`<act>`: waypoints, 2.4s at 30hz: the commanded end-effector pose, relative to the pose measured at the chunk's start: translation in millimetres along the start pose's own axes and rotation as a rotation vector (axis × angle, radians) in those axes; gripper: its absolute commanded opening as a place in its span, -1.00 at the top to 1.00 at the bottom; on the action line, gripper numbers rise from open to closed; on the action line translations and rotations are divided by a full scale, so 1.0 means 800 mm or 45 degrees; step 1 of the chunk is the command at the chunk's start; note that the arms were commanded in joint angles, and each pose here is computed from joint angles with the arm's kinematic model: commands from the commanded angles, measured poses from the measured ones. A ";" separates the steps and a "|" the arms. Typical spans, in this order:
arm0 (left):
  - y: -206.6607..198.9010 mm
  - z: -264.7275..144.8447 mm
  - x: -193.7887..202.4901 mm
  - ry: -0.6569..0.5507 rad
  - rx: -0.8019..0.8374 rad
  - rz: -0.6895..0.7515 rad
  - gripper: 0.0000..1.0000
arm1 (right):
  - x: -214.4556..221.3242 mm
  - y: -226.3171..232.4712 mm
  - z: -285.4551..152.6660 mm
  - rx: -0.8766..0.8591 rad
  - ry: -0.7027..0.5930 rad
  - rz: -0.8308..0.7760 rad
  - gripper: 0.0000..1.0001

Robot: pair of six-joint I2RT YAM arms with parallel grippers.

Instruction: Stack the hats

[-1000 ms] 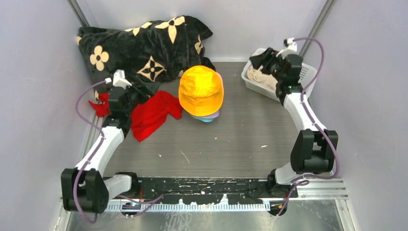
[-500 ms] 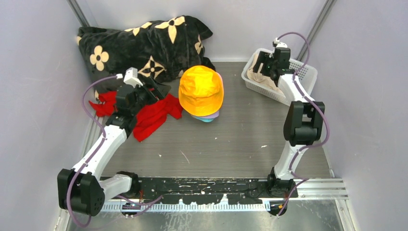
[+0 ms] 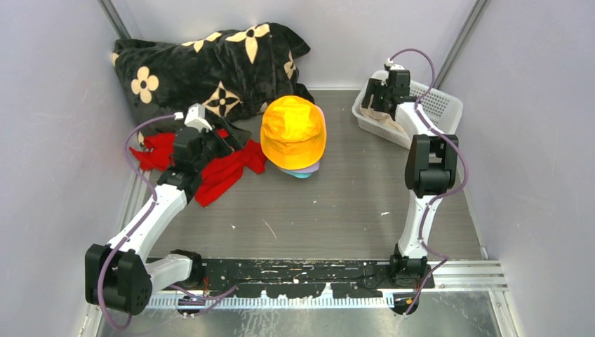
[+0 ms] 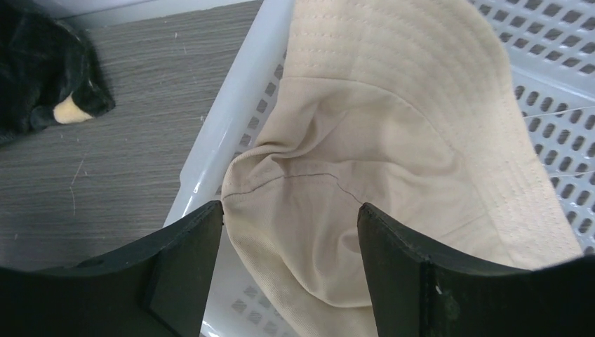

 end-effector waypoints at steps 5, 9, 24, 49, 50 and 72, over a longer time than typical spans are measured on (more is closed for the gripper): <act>-0.005 -0.002 -0.012 -0.076 0.023 0.033 -0.95 | -0.005 0.017 0.009 0.002 0.015 -0.065 -0.35; -0.002 -0.001 -0.009 -0.073 0.019 0.030 -0.95 | 0.005 0.010 0.013 0.060 0.060 -0.075 0.22; -0.029 -0.014 -0.034 -0.143 0.094 -0.015 -0.80 | -0.223 0.048 -0.213 0.054 -0.664 -0.086 0.98; -0.215 -0.032 -0.096 -0.176 1.020 -0.240 -0.57 | -0.238 0.213 -0.529 -1.058 -1.010 -0.062 0.98; -0.220 -0.027 -0.094 -0.159 1.042 -0.247 -0.58 | -0.235 0.217 -0.535 -1.093 -1.012 -0.063 0.98; -0.326 0.045 -0.020 0.059 1.246 -0.219 -0.58 | -0.166 0.263 -0.529 -1.341 -0.853 -0.073 0.98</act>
Point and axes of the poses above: each gripper's point midway between its finger pads, its own z axis out along the fingers, its own y axis along the line the jaws close on, x = y × z, the point moved 2 cm from there along -z, back along the fingers, and after that the axes turned 3 degrees about -z, right-handed, at the moved point
